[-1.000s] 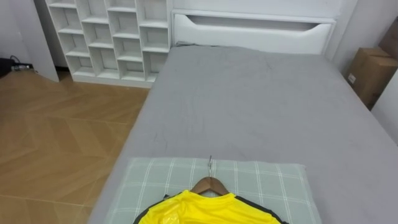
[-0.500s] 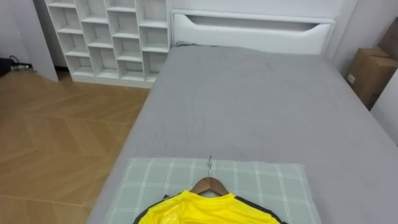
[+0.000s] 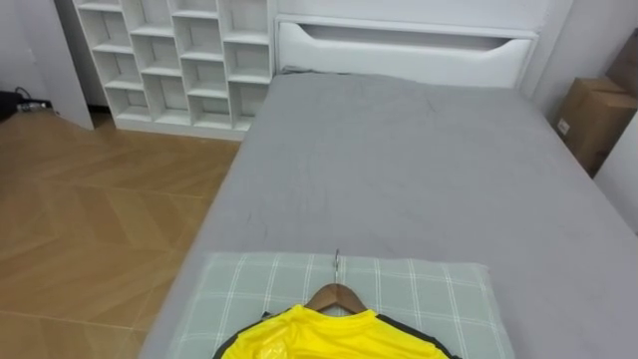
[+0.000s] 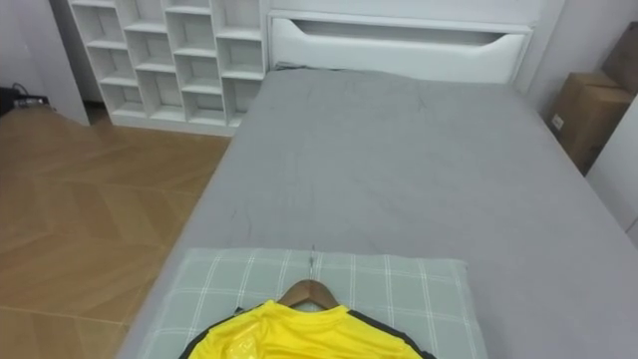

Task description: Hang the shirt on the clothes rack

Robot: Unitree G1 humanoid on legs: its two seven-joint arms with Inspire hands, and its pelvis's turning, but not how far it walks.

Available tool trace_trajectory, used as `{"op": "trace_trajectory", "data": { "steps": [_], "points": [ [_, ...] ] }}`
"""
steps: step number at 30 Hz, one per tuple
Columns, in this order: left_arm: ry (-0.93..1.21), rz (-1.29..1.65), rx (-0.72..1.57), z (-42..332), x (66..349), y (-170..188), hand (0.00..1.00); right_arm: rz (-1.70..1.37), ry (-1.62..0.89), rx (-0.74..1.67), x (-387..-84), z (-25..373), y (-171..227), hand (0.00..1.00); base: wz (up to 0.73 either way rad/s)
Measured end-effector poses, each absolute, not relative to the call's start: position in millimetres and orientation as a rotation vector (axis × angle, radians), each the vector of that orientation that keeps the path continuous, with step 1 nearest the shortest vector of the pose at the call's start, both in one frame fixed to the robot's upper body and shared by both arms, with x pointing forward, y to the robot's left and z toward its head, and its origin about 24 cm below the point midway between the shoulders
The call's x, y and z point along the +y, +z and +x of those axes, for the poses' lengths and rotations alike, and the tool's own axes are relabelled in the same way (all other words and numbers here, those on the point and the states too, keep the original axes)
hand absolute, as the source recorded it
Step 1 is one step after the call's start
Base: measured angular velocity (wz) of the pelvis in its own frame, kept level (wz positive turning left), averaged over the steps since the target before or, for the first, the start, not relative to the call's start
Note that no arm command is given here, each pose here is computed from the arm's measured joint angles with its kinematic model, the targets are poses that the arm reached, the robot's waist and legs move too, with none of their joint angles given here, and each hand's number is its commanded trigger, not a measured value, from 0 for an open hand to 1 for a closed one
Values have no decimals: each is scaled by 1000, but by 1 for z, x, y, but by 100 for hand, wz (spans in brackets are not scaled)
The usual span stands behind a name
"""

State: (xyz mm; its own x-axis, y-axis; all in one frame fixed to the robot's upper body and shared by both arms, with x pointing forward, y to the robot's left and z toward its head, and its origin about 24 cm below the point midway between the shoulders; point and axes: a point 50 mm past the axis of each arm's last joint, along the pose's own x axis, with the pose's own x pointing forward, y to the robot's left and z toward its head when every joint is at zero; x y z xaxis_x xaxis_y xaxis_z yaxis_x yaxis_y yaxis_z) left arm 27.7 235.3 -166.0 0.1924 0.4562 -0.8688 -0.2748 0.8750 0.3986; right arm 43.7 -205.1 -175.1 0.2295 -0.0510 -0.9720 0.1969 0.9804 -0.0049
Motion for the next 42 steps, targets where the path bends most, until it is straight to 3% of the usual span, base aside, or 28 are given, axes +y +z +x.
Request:
{"op": "trace_trajectory", "data": {
  "steps": [6, 20, 25, 31, 42],
  "points": [
    [652, 215, 1302, 12, 247, -163, 0, 111, -192, 1333, -207, 42, -175, 0, 1],
    [940, 357, 1108, 25, 274, -144, 0, 103, -242, 1314, -220, 42, -173, 0, 3],
    [1008, 378, 940, 52, 283, -129, 0, 92, -248, 1307, -225, 42, -172, 0, 5],
    [953, 499, 741, 90, 287, -108, 0, 81, -244, 1305, -226, 42, -171, 0, 1],
    [726, 794, 429, 139, 267, -80, 0, 43, -207, 1288, -226, 48, -170, 0, 0]
  ]
}}
